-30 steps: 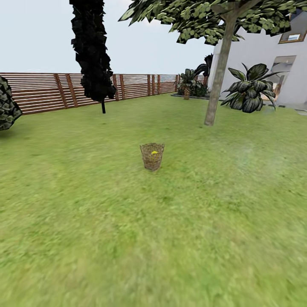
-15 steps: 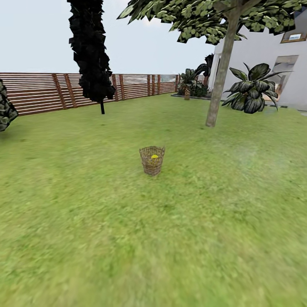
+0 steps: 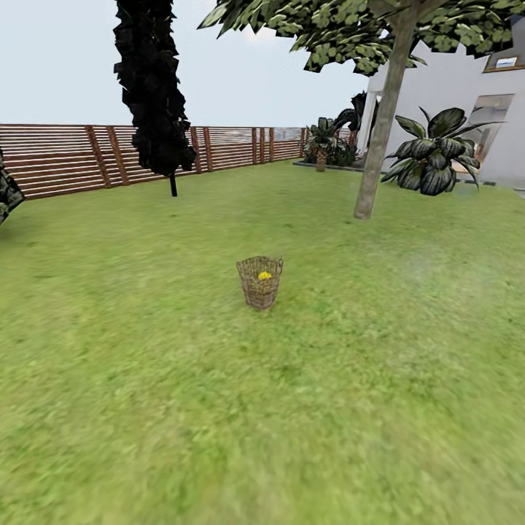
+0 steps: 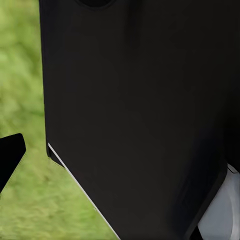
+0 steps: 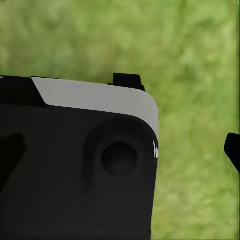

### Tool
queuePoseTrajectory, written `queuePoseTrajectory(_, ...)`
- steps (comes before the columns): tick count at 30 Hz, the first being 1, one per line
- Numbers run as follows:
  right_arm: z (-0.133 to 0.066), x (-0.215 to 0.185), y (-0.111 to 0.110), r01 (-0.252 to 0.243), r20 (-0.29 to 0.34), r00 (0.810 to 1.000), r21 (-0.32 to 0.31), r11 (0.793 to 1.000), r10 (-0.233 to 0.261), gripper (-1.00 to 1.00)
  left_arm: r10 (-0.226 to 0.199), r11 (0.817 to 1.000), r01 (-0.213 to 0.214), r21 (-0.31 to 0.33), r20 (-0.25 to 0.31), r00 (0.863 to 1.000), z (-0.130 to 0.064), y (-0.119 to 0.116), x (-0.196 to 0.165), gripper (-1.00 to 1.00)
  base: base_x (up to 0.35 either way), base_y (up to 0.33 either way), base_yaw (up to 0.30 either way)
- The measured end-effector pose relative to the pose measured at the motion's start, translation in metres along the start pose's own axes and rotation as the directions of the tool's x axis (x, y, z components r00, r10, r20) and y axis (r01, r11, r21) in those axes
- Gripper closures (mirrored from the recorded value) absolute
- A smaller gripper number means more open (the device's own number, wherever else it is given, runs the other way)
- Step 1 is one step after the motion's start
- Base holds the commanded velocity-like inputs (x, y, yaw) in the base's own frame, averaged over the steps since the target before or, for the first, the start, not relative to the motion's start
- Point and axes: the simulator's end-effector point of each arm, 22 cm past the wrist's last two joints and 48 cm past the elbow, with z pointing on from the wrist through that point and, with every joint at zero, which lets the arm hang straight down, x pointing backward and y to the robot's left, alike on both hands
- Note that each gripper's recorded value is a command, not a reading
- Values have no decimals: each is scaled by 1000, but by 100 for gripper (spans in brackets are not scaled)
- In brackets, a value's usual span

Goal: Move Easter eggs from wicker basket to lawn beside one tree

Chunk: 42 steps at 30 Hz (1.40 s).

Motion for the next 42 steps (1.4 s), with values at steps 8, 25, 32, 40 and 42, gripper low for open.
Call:
queuePoseTrajectory(8,0,0,0,0,0,1000,0,1000,0,-100,0,1000,0,0,0,1000,0,0,0,-100,340,0,0)
queuePoseTrajectory(25,0,0,-1,0,0,1000,1,1000,0,-100,0,1000,0,0,0,1000,0,0,0,-100,340,0,0)
queuePoseTrajectory(32,0,0,-1,0,0,1000,2,1000,0,-100,0,1000,0,0,0,1000,0,0,0,-100,340,0,0)
queuePoseTrajectory(40,0,0,-1,0,0,1000,1,1000,0,-100,0,1000,0,0,0,1000,0,0,0,-100,340,0,0)
queuePoseTrajectory(42,0,0,0,0,0,1000,1,1000,0,-100,0,1000,0,0,0,1000,0,0,0,-100,340,0,0)
